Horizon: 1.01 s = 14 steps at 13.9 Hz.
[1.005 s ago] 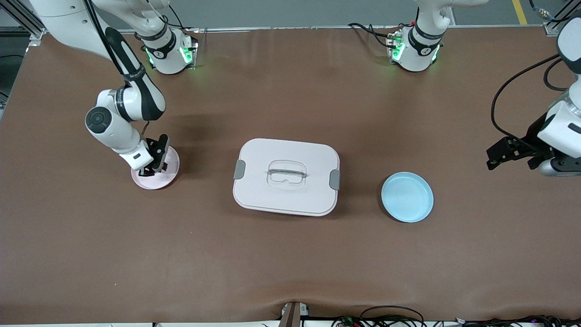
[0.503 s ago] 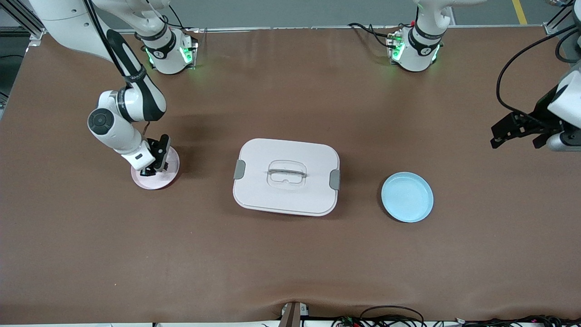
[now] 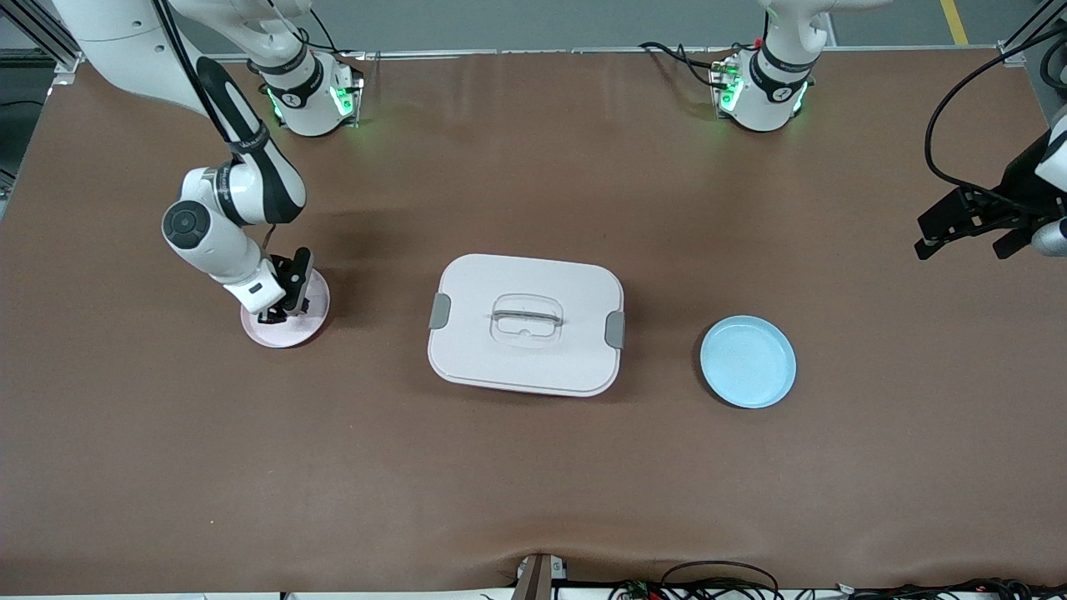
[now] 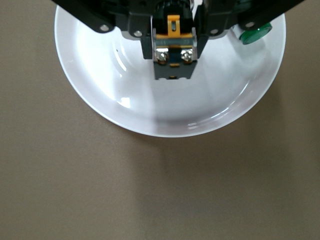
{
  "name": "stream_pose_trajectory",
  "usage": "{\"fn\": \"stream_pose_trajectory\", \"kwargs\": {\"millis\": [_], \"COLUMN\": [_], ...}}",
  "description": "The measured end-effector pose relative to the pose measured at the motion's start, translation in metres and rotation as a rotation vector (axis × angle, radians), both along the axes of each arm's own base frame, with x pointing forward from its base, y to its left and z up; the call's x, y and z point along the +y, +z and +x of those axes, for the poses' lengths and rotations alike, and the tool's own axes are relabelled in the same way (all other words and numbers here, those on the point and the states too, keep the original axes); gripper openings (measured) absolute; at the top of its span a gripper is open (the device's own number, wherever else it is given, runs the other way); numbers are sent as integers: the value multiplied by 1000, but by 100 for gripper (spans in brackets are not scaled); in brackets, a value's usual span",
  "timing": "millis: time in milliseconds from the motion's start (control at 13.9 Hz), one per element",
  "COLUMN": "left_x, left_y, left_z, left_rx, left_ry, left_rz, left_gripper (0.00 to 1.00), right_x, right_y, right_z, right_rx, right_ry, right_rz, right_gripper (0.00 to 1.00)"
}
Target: Transfer orange switch to right arm and place
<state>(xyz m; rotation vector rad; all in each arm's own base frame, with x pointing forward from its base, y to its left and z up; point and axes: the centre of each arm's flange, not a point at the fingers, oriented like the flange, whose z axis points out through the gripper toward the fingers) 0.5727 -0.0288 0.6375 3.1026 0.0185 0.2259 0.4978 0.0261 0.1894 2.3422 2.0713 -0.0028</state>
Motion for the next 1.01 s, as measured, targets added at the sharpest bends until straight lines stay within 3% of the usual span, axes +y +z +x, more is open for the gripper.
{"fn": "stream_pose_trajectory", "kwargs": {"millis": [431,790,1005], "left_x": [10,10,10], "left_y": [-1,-1,-2], "left_z": [1,1,1], "left_rx": [3,3,4], "left_ry": [18,18,17], "left_rz": [-2,-2,-2], "left_gripper": [100,100,100], "right_x": [-2,-5,-11], "right_y": [4,18,35], "right_z": [5,20,31], "right_rx": [3,92,165], "right_ry": [-4,-16,-101], "right_rz": [-1,-12,-26], "right_gripper": [98,100,100]}}
